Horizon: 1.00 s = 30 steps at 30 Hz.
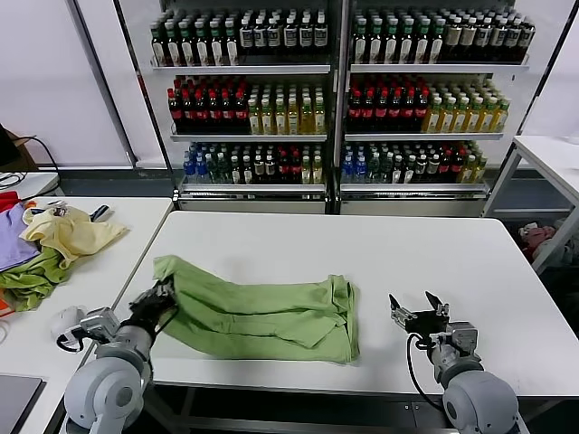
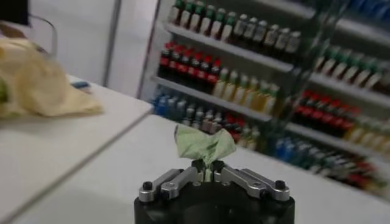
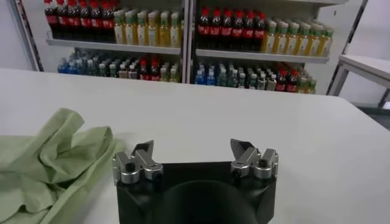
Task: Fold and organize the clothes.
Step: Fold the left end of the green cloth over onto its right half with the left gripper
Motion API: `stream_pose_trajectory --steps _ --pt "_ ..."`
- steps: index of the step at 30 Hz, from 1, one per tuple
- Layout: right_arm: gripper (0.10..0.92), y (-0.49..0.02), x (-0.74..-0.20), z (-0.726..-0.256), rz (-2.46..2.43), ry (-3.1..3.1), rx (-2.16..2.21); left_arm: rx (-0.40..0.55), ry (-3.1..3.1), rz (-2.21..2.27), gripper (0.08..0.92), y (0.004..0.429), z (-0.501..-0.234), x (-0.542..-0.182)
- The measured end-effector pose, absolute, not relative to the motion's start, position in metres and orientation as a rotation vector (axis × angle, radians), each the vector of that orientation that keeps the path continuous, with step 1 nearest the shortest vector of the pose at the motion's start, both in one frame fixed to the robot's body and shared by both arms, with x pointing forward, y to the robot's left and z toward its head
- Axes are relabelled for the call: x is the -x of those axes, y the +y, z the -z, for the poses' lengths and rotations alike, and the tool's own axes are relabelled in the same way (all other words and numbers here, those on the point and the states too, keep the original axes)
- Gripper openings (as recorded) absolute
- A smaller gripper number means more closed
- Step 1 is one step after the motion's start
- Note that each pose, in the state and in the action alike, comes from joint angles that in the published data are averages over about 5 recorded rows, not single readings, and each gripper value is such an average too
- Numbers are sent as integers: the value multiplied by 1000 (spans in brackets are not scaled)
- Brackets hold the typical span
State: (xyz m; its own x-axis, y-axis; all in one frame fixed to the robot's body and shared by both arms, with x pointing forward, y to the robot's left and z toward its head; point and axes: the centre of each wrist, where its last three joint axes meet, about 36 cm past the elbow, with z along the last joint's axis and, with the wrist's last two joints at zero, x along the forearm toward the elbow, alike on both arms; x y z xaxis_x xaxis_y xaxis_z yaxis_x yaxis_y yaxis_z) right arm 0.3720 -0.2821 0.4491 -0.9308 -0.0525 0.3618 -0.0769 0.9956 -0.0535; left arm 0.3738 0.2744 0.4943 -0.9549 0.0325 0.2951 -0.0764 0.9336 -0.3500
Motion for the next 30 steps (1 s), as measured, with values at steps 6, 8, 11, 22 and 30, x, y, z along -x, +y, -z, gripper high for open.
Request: stream_pose_trajectory --steps 6,8,11,22,30 --pt "823 -284 -375 -449 -97 -2772 -91 169 -2725 -780 124 244 -505 -372" --pt "823 -284 -376 -449 -96 -2772 -90 229 -2693 -840 124 232 -505 -373" --pt "823 -286 -378 -448 -92 -2773 -86 310 -2645 -908 124 212 -504 -376" --pt "823 -294 -384 -450 -88 -2781 -76 497 -2498 -995 128 138 -486 -398" --pt "823 -297 -387 -450 -88 -2784 -74 585 -2441 -968 300 93 -474 -410"
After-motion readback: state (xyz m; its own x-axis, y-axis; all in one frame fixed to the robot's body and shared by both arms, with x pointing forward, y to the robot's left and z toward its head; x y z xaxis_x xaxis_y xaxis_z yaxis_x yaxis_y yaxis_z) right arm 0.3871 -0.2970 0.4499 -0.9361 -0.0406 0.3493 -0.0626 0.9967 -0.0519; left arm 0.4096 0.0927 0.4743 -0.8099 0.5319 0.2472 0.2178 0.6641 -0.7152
